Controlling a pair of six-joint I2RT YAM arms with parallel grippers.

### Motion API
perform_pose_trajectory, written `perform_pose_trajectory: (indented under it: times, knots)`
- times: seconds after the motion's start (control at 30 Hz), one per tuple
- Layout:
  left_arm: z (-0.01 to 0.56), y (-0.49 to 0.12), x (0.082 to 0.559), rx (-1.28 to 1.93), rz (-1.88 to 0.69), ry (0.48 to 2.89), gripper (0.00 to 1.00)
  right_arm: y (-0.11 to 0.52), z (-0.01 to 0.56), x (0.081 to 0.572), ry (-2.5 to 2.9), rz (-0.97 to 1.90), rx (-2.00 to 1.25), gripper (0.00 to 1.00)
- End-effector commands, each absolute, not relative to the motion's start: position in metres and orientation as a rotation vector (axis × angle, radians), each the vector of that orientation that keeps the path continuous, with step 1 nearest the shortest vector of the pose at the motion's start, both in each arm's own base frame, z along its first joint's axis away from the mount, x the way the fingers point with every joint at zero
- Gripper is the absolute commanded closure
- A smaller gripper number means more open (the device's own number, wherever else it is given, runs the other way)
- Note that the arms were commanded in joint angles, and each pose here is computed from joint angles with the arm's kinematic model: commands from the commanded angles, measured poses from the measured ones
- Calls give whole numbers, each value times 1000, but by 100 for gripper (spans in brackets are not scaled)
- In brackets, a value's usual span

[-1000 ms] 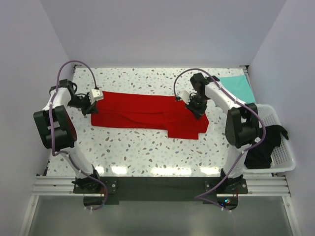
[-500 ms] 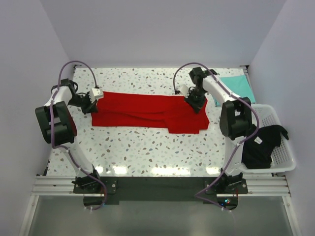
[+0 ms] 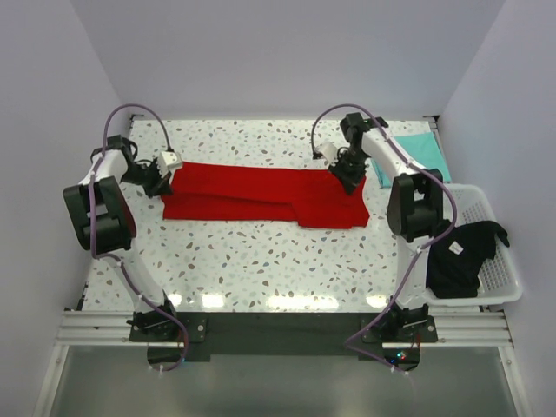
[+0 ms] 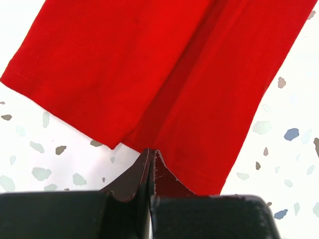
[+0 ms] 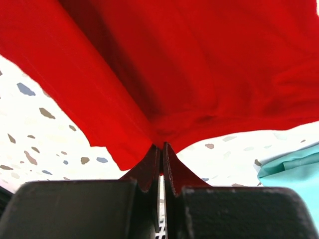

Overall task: Fold and stack the t-shirts
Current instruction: Fold the tshirt

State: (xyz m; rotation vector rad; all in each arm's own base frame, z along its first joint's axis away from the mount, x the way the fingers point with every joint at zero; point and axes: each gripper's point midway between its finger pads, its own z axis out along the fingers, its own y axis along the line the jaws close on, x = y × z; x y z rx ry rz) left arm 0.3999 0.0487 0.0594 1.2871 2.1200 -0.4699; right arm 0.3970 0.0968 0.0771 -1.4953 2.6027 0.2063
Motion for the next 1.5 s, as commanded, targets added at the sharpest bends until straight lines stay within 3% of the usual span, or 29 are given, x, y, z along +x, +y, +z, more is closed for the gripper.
perform_pose_trajectory:
  times: [0.0, 0.1, 0.2, 0.33, 0.43, 0.73, 1.07, 1.17, 1.33, 1.47]
  knots:
    - [56, 49, 418, 1269, -442, 2111, 100, 97, 71, 407, 2604, 214, -1496, 100]
    - [47, 51, 423, 1240, -438, 2135, 100, 98, 63, 413, 2622, 215, -1474, 98]
    - [46, 52, 431, 1189, -424, 2143, 100, 97, 57, 416, 2639, 182, -1441, 82]
    - [57, 59, 442, 1087, -373, 2145, 73, 94, 69, 420, 2650, 170, -1334, 62]
    - [77, 67, 440, 994, -362, 2146, 61, 92, 94, 418, 2644, 227, -1219, 54]
    - [104, 64, 400, 864, -349, 2189, 58, 73, 104, 371, 2791, 419, -978, 55]
    - [51, 53, 366, 764, -448, 2332, 58, 63, 55, 353, 2889, 369, -894, 55]
    - [34, 52, 364, 735, -451, 2381, 60, 58, 35, 349, 2926, 339, -887, 60]
    - [3, 65, 357, 684, -382, 2504, 72, 51, 15, 339, 2977, 297, -900, 70]
    - [-13, 79, 345, 685, -302, 2584, 84, 49, 13, 334, 2989, 290, -912, 84]
